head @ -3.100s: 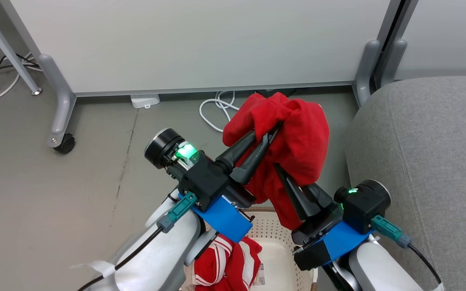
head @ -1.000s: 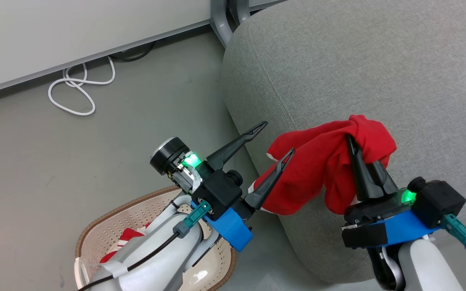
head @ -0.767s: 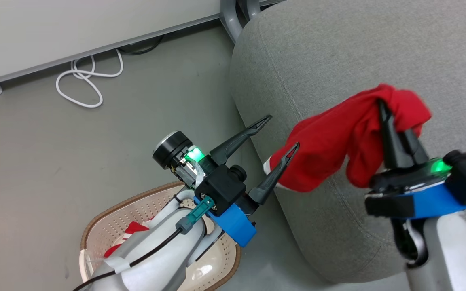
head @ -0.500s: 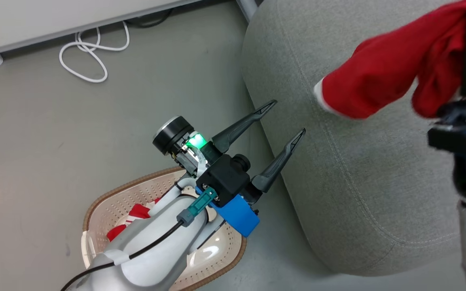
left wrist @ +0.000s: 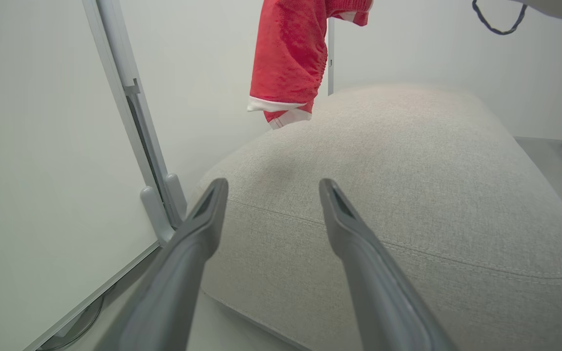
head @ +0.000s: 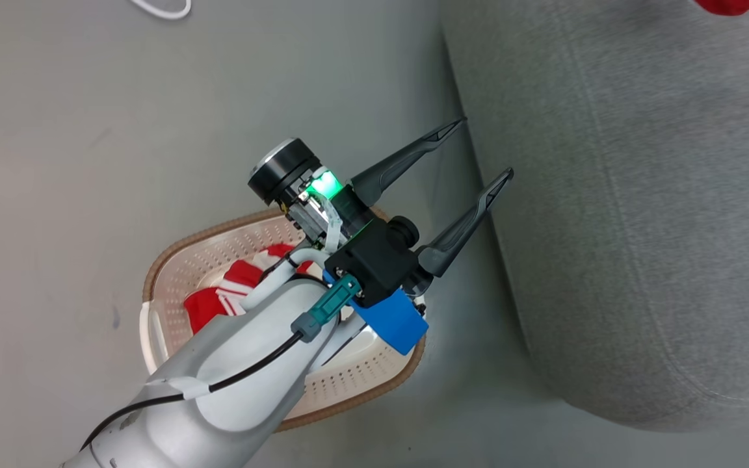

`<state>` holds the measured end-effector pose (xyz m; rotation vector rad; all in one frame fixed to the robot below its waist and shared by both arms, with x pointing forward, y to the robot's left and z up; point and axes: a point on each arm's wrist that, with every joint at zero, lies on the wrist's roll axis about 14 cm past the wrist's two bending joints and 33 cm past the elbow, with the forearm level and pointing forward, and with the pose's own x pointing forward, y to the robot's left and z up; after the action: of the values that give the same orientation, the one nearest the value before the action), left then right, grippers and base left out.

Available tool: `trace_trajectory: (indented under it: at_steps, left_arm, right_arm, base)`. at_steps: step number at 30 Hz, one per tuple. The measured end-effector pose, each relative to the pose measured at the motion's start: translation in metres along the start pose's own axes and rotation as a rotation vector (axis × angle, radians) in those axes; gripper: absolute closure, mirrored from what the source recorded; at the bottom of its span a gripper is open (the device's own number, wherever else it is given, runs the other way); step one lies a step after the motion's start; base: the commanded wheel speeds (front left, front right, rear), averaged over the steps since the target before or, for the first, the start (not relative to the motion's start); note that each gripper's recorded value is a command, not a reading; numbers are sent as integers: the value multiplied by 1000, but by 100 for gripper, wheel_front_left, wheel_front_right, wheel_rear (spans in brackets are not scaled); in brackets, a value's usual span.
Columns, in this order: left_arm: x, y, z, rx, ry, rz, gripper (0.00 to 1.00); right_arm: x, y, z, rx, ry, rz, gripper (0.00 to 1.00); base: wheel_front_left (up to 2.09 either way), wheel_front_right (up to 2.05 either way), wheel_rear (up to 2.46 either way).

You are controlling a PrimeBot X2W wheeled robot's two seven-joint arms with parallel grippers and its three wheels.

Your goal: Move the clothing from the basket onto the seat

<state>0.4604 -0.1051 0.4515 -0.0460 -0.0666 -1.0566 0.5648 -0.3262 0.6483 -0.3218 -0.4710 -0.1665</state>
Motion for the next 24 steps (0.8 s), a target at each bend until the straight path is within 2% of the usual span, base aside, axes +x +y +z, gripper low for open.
trace_trajectory:
  at_steps: [5, 9, 13, 23, 24]
  left_arm:
    - [-6, 12, -17, -18, 26, 29, 0]
    - [-12, 21, -29, -29, 51, 54, 0]
    - [-17, 27, -37, -35, 68, 71, 0]
    - [-18, 31, -31, -23, 61, 84, 0]
    - [-18, 31, -29, -20, 58, 85, 0]
  right_arm:
    - [-2, 3, -67, 0, 163, -10, 100]
    - [-21, 7, -126, -2, 328, -10, 100]
    - [-45, 13, -168, 19, 462, -19, 100]
    - [-104, 20, -212, 52, 670, -27, 100]
    - [-106, 20, -211, 60, 672, -32, 94]
  base:
    - [0, 0, 0]
    - [0, 0, 0]
    - [0, 0, 0]
    - [0, 0, 0]
    - [0, 0, 0]
